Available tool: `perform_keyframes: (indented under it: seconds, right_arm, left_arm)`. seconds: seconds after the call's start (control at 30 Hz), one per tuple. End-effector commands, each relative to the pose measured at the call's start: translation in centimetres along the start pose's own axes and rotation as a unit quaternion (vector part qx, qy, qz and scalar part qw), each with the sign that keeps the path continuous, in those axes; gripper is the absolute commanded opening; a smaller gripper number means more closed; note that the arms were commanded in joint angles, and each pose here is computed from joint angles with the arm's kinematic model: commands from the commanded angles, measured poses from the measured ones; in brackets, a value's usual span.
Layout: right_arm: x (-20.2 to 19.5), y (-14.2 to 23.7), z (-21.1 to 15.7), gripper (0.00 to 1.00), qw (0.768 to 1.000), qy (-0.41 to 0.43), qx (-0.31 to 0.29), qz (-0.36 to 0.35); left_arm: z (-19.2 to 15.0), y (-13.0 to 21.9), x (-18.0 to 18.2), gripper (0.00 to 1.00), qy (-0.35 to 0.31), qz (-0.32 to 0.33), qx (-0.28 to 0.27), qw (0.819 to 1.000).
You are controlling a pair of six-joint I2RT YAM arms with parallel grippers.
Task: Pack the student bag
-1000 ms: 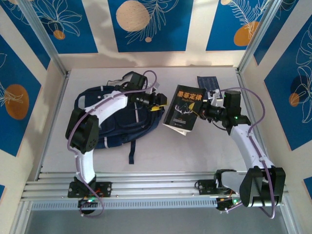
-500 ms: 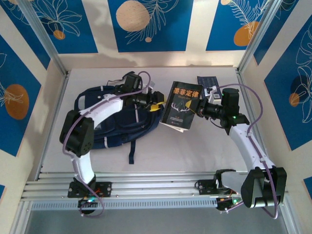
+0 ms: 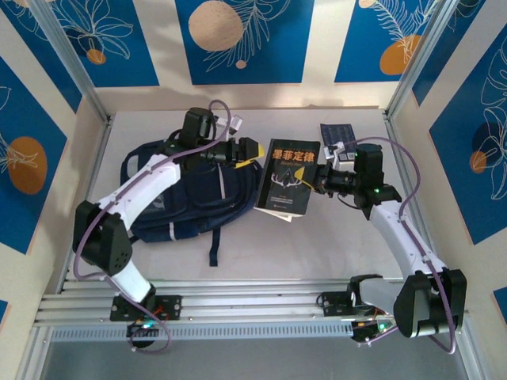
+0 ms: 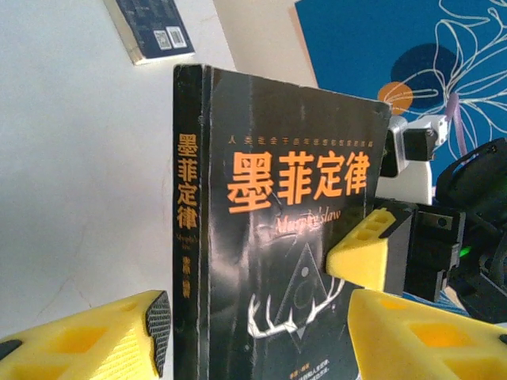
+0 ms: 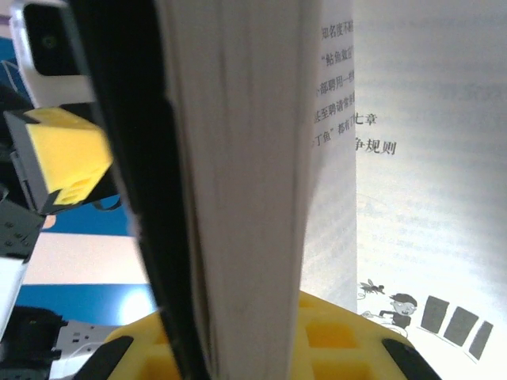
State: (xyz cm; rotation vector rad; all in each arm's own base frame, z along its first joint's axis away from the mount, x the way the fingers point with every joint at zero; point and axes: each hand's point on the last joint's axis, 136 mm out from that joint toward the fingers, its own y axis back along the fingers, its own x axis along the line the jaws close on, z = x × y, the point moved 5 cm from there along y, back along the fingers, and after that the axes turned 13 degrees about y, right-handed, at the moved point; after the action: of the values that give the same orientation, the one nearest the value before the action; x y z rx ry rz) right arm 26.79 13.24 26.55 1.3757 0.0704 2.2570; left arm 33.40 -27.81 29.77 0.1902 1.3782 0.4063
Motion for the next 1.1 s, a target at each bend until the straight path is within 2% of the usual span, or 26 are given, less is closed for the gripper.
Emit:
perform_keyframes:
  seconds: [0.0, 0.3, 0.57, 0.7, 0.87, 0.93, 1.0, 1.07]
  right_arm:
    - [2.8, -0.4, -0.1, 0.0, 0.997, 0.04, 0.016, 0.067]
    - [3.6, -1.4, -0.8, 0.0, 0.995, 0.052, 0.027, 0.082]
    - [2.9, -1.6, -0.9, 0.0, 0.996, 0.047, 0.022, 0.066]
    - [2.0, -1.7, -1.1, 0.0, 0.998, 0.037, 0.02, 0.051]
    - [1.3, -1.6, -1.2, 0.01, 0.999, 0.03, 0.017, 0.03]
    - [0.8, -1.4, -1.1, 0.18, 1.0, 0.026, 0.012, 0.001]
    - [0.1, -1.0, -1.1, 0.43, 0.999, 0.019, 0.003, -0.041]
    - [-0.7, -0.3, -1.1, 0.59, 0.996, 0.007, -0.011, -0.083]
  left_arm:
    - [-0.2, -0.5, 0.3, 0.61, 0.013, -0.032, 0.03, 0.999]
    - [0.0, -1.4, -0.4, 0.55, 0.034, -0.091, 0.036, 0.995]
    - [-0.1, -1.6, -0.4, 0.3, 0.044, -0.109, 0.035, 0.992]
    - [-0.1, -1.2, -0.9, 0.21, 0.04, -0.111, 0.03, 0.993]
    - [0.0, -1.1, -1.1, 0.16, 0.04, -0.111, 0.026, 0.993]
    - [0.1, -1.0, -1.2, 0.15, 0.04, -0.111, 0.023, 0.993]
    - [0.2, -0.7, -1.4, 0.11, 0.039, -0.109, 0.016, 0.993]
    - [0.3, -0.5, -1.4, 0.08, 0.041, -0.108, 0.01, 0.993]
